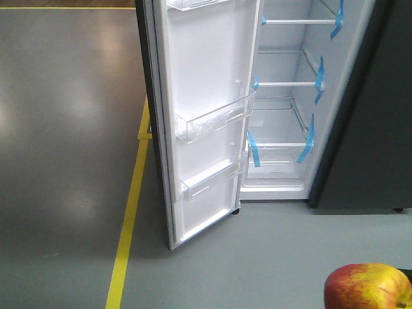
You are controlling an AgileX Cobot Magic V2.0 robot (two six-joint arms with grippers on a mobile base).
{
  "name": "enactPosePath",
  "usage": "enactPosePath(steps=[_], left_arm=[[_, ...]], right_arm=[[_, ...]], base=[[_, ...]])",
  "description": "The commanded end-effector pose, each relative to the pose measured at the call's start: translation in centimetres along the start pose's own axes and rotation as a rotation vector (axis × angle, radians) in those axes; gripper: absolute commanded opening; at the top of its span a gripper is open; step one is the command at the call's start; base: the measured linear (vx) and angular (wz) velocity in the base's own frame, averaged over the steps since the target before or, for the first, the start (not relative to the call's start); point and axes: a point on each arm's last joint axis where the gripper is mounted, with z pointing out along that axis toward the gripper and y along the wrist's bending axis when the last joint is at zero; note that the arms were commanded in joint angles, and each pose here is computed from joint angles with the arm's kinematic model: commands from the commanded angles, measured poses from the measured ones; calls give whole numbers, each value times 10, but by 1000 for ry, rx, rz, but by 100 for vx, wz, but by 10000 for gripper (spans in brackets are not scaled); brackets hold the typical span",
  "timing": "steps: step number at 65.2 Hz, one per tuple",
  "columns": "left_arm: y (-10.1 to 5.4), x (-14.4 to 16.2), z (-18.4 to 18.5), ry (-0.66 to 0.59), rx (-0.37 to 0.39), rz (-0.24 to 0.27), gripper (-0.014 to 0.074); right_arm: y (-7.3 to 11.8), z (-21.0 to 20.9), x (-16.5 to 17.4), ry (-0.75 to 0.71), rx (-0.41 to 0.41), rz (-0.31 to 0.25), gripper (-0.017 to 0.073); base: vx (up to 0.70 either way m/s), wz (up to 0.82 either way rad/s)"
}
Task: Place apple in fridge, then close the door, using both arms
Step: 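Drive closer to the refrigerator opening with the apple held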
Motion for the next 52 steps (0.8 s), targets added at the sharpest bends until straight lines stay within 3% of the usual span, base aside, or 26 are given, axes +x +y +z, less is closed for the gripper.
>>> enactPosePath(steps=[1, 52], left_arm=[[0, 2, -1, -60, 5, -12, -6], [0, 2, -1, -60, 5, -12, -6]], right_arm=[[3, -4, -13, -89, -11, 12, 336], [3, -4, -13, -89, -11, 12, 336]], base=[[10, 0], [9, 1]])
